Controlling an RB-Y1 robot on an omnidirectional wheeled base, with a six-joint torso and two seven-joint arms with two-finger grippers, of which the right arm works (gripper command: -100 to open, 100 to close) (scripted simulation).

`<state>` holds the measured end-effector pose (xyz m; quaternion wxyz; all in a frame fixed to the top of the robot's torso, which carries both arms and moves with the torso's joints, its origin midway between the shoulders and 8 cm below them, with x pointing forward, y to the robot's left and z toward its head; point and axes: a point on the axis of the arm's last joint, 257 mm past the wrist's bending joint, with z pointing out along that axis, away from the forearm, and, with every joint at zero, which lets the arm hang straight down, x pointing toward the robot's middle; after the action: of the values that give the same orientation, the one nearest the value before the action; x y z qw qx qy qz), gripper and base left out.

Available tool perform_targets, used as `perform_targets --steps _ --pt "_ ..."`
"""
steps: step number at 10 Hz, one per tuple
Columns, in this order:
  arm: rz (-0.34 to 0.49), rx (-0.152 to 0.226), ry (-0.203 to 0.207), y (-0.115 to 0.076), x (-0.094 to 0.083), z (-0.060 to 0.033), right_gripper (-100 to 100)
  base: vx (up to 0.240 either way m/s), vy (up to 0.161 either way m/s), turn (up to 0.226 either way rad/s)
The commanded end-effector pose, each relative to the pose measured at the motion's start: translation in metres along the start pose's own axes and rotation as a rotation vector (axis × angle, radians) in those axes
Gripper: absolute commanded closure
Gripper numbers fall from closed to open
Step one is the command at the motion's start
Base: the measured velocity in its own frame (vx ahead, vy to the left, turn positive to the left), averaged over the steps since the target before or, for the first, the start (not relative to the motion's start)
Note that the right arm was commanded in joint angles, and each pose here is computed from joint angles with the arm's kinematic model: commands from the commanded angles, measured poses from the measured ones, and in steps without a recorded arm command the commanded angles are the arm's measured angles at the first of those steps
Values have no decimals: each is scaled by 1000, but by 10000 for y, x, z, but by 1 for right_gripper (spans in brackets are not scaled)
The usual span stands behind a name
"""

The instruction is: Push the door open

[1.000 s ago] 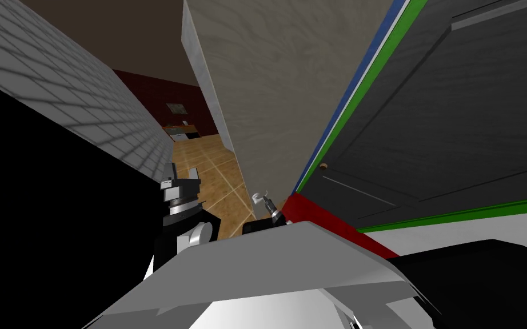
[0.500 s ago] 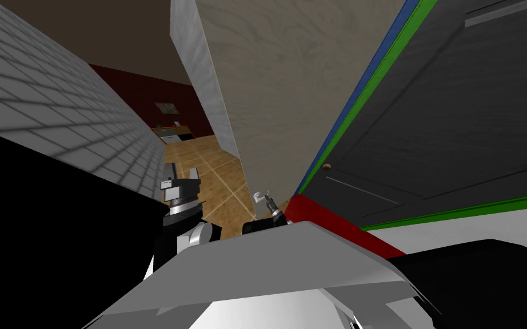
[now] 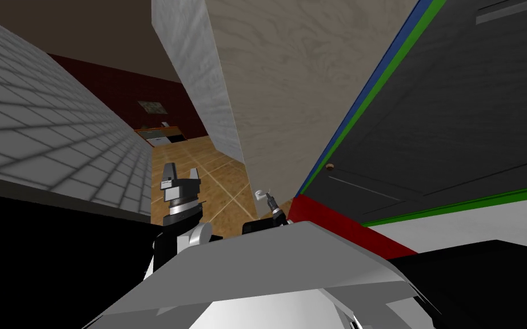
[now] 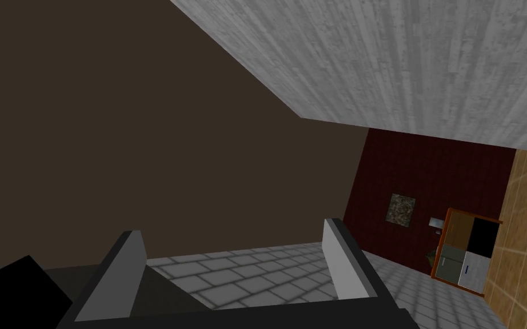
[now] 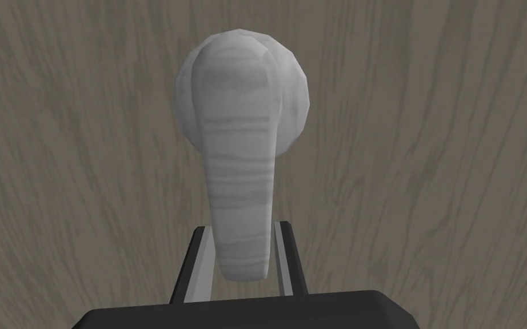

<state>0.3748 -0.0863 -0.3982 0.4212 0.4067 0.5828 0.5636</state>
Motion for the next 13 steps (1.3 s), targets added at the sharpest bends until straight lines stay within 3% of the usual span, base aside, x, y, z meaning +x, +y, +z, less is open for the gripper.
perform_targets --steps 1,8,10,13 --pt "-2 -2 -26 19 -77 16 100 141 138 -106" --pt "32 -8 -101 63 -109 103 100 137 130 -89" --pt "-4 3 -111 10 -323 15 100 102 13 -97" --pt "-24 10 -113 -21 -402 -32 100 214 87 -158"
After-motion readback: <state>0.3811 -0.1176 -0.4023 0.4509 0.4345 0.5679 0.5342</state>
